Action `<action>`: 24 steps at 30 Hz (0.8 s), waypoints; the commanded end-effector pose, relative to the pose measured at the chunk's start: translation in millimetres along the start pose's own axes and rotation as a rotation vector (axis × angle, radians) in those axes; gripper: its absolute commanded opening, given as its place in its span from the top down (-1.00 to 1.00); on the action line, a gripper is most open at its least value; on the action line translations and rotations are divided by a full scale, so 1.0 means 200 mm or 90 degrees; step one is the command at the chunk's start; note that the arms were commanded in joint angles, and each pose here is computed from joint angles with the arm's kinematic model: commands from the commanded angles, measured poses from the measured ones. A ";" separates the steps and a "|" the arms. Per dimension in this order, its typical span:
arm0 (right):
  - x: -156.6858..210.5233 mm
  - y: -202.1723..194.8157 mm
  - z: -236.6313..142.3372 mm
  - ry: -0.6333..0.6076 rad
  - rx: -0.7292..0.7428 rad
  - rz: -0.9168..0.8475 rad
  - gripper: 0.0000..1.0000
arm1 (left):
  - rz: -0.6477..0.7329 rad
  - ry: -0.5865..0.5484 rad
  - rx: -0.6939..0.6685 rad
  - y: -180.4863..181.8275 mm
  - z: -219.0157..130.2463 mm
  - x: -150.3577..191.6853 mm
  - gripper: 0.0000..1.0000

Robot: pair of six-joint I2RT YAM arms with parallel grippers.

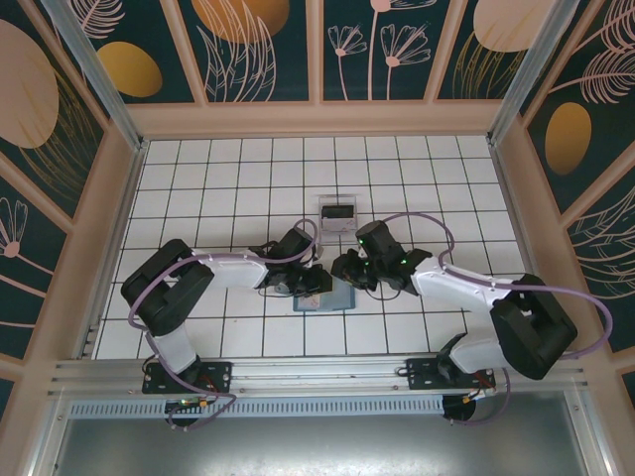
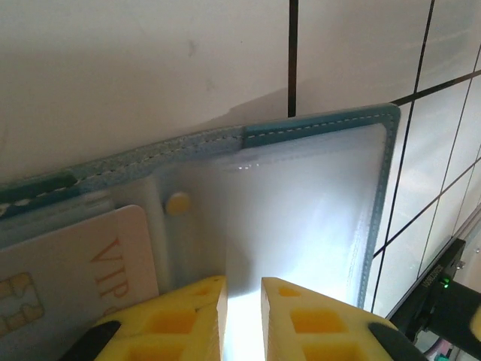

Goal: Take the credit cards out of the card holder

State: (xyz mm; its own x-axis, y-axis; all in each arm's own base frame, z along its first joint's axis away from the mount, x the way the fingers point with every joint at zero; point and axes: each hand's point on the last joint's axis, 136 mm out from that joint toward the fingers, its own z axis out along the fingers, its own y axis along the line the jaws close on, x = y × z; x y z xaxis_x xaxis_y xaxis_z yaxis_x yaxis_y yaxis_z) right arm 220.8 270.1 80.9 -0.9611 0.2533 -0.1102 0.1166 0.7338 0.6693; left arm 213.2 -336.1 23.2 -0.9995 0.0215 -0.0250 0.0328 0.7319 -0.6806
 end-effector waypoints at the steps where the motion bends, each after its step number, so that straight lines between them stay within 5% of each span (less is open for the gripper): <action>1: 0.00 -0.01 0.04 0.006 -0.004 0.003 0.40 | 0.001 0.012 -0.003 0.04 0.01 0.03 0.56; 24: 0.04 -0.11 0.13 0.030 0.014 0.016 0.47 | 0.017 -0.094 -0.063 0.02 -0.23 -0.04 0.60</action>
State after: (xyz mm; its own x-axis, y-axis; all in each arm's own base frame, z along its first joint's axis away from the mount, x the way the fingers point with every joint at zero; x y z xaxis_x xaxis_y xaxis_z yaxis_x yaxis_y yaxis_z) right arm 213.7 268.6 44.8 -0.9681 0.2436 -0.0592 0.1495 0.7507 0.6435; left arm 219.6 -314.3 47.6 -0.9921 -0.0433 -0.1179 0.0424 0.7684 -0.6385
